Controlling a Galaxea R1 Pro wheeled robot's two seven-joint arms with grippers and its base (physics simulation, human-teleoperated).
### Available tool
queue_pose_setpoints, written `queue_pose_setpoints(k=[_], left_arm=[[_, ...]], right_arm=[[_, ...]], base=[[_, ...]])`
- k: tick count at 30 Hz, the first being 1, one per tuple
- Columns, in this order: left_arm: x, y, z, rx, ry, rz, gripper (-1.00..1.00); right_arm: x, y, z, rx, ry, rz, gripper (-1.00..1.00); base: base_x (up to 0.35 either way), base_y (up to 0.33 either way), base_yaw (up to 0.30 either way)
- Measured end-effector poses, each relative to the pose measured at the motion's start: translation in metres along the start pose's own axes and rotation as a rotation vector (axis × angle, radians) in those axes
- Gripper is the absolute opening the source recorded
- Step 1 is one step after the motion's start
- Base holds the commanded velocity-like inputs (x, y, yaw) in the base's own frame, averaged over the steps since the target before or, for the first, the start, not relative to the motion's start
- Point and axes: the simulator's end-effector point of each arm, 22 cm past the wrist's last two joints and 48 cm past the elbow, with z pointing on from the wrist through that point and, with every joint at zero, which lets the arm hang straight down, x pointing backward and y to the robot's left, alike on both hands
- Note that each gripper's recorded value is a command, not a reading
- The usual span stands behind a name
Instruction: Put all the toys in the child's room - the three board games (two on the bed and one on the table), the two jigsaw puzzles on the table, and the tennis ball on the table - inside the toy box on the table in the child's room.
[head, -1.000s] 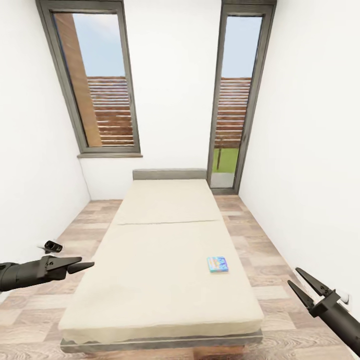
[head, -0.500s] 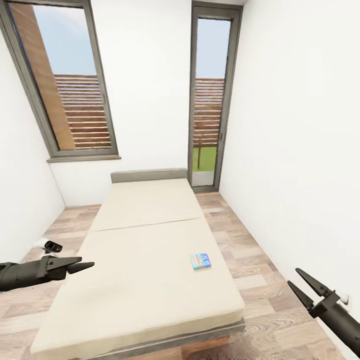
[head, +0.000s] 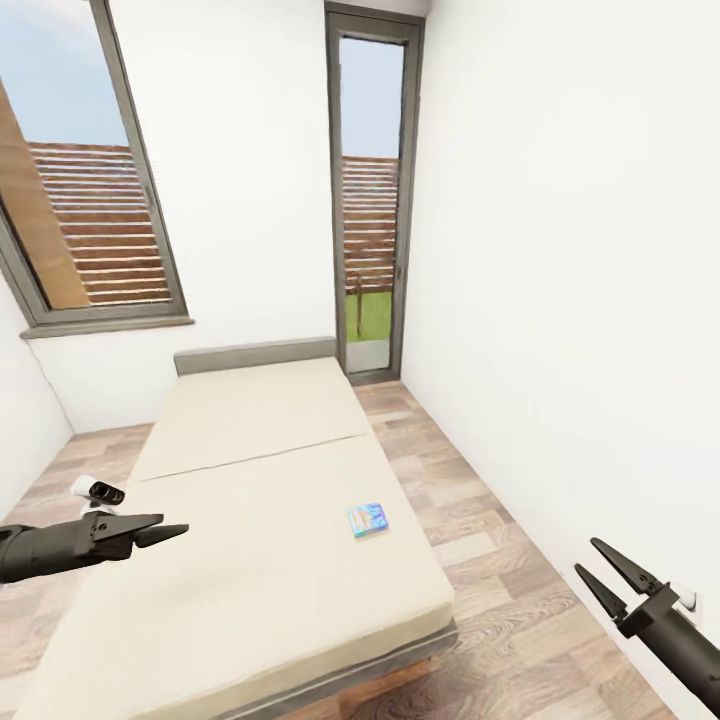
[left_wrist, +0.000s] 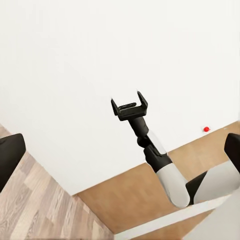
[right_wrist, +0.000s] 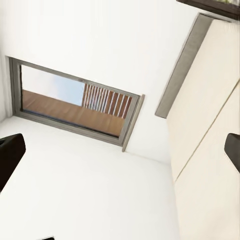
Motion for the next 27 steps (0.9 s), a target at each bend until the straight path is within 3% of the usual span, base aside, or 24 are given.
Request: queue_pose_setpoints(k=[16, 22, 27], left_arm=[[0.000, 0.000, 0.000, 0.000, 0.000, 0.000, 1.00], [0.000, 0.000, 0.000, 0.000, 0.000, 0.000, 1.00], [0.000, 0.000, 0.000, 0.000, 0.000, 0.000, 1.00]], right_arm=[[-0.003, 0.002, 0.001, -0.003, -0.014, -0.020, 1.00], [-0.002, -0.001, 0.003, 0.011, -0.012, -0.023, 1.00], [-0.001, -0.018, 0.002, 0.087, -0.011, -0.020, 1.00]], base=[[0.023, 0.018, -0.272], [0.004, 0.008, -0.075], [0.001, 0.001, 0.049]])
